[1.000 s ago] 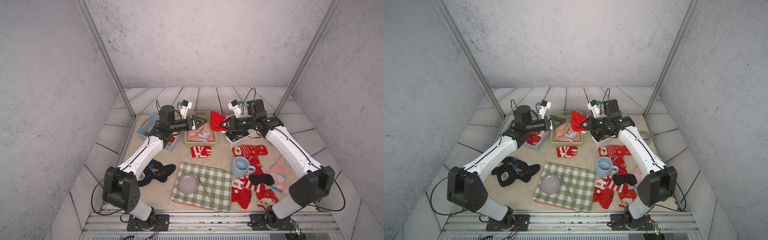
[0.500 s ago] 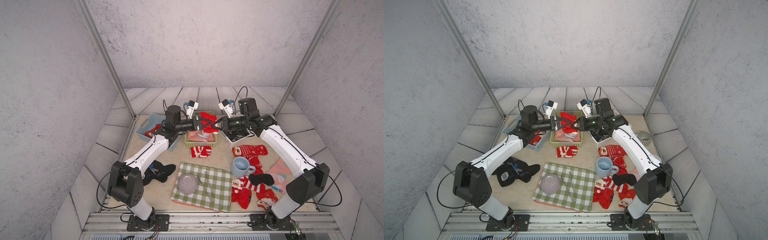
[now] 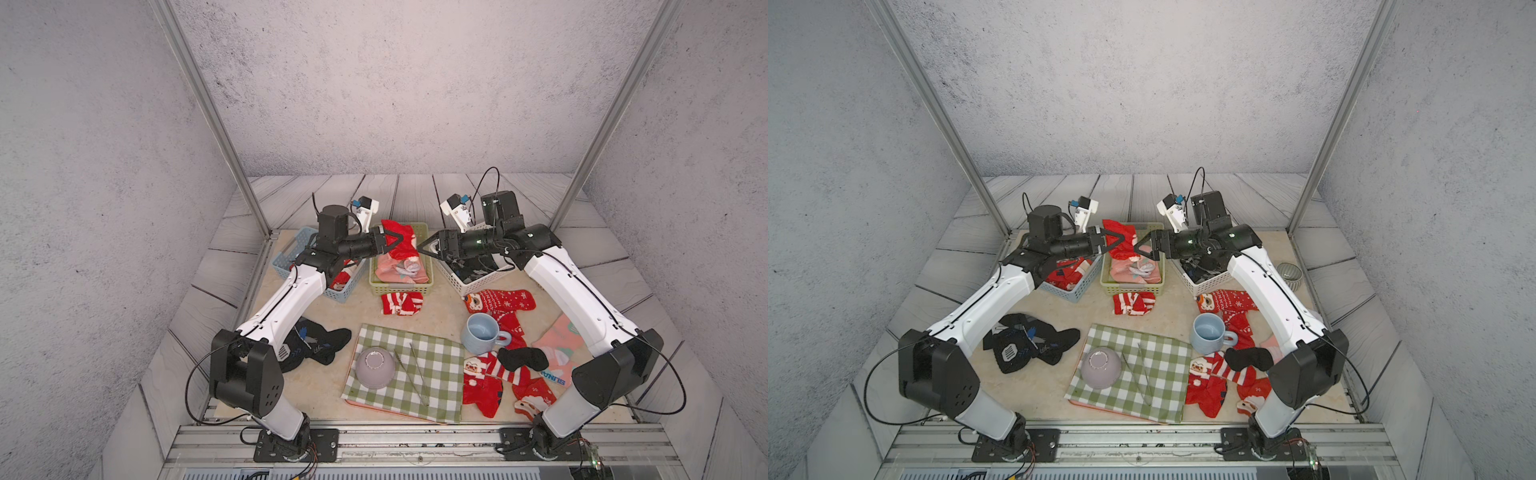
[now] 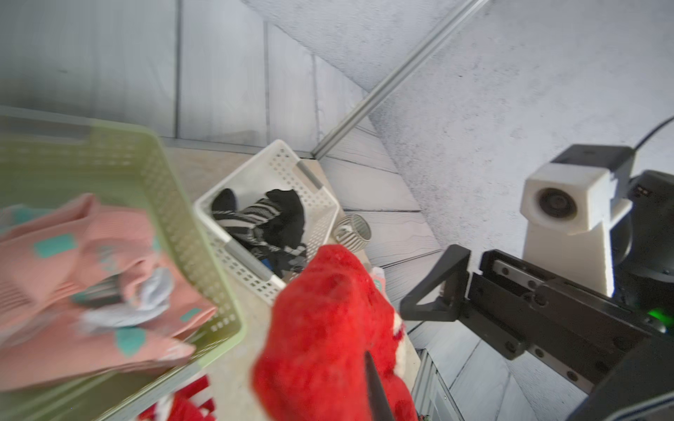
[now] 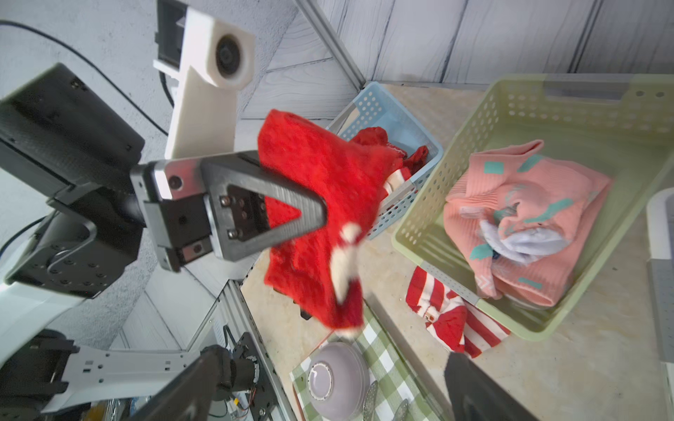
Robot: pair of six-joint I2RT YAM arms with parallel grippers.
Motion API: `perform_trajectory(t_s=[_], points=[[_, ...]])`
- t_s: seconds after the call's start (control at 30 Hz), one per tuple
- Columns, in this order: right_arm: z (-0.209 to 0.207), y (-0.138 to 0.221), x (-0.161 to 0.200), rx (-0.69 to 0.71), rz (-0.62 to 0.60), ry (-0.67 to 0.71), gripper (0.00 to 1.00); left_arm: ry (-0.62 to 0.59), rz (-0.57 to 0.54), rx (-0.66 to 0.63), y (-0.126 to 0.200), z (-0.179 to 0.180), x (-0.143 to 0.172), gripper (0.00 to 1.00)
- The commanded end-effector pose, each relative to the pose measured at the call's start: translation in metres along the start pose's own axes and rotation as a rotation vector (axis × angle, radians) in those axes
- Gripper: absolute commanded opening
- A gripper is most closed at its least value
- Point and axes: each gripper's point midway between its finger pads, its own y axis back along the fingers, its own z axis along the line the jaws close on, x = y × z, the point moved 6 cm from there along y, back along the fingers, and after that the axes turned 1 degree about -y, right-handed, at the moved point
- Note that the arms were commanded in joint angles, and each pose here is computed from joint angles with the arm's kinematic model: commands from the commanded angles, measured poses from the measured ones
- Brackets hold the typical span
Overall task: Sort the socks into the basket by color
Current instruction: Pick up the sock from the center of the board, then place the sock in the bin.
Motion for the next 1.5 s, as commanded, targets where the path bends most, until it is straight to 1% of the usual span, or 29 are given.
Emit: perform_trajectory(t_s=[0.0, 0.13, 0.2, 0.27, 0.4, 0.5, 0.6, 0.67, 0.73, 0.77, 0.8, 0.9, 0.97, 1.03, 1.13, 1.23, 1.3, 1.47], points=[[-0.024, 0.007, 0.005, 0.112, 0.026, -0.046, 0.99, 0.027, -0.016, -0.205, 0.023, 0.041, -0.015, 0.00], [-0.045, 0.013, 0.009, 0.190, 0.043, -0.083, 0.99, 0.043, -0.015, -0.436, 0.044, 0.091, -0.025, 0.00], [-0.052, 0.013, 0.011, 0.207, 0.057, -0.099, 0.99, 0.053, 0.026, -0.548, 0.048, 0.118, -0.026, 0.00], [-0.056, 0.014, 0.013, 0.220, 0.061, -0.103, 0.99, 0.067, 0.058, -0.622, 0.049, 0.140, -0.027, 0.00], [-0.061, 0.015, 0.016, 0.242, 0.067, -0.107, 0.99, 0.084, 0.090, -0.732, 0.047, 0.185, -0.024, 0.00], [-0.063, 0.017, 0.019, 0.248, 0.068, -0.113, 0.99, 0.130, 0.157, -0.788, 0.039, 0.221, -0.017, 0.01], [-0.064, 0.018, 0.021, 0.249, 0.067, -0.117, 0.99, 0.166, 0.192, -0.823, 0.033, 0.252, -0.008, 0.04], [-0.064, 0.018, 0.022, 0.248, 0.069, -0.119, 0.99, 0.174, 0.212, -0.854, 0.031, 0.268, -0.004, 0.10], [-0.064, 0.019, 0.023, 0.249, 0.068, -0.119, 0.99, 0.191, 0.249, -0.880, 0.029, 0.283, 0.003, 0.19], [-0.064, 0.019, 0.022, 0.250, 0.067, -0.120, 0.99, 0.206, 0.269, -0.890, 0.029, 0.289, 0.006, 0.27], [-0.063, 0.020, 0.022, 0.251, 0.065, -0.117, 0.99, 0.221, 0.288, -0.898, 0.029, 0.293, 0.010, 0.37], [-0.063, 0.021, 0.023, 0.255, 0.066, -0.115, 0.99, 0.259, 0.336, -0.917, 0.030, 0.299, 0.018, 0.48], [-0.063, 0.021, 0.022, 0.251, 0.066, -0.116, 0.99, 0.263, 0.338, -0.922, 0.031, 0.299, 0.020, 0.54], [-0.063, 0.020, 0.022, 0.245, 0.067, -0.118, 0.99, 0.253, 0.322, -0.923, 0.035, 0.293, 0.016, 0.57], [-0.064, 0.018, 0.020, 0.240, 0.069, -0.120, 0.99, 0.214, 0.249, -0.917, 0.043, 0.276, 0.000, 0.63], [-0.065, 0.016, 0.019, 0.235, 0.075, -0.123, 0.99, 0.171, 0.180, -0.904, 0.051, 0.256, -0.019, 0.65], [-0.065, 0.014, 0.018, 0.233, 0.076, -0.125, 0.99, 0.144, 0.139, -0.907, 0.059, 0.241, -0.031, 0.71], [-0.068, 0.007, 0.019, 0.210, 0.108, -0.137, 0.99, 0.085, 0.046, -0.909, 0.079, 0.206, -0.049, 0.72]])
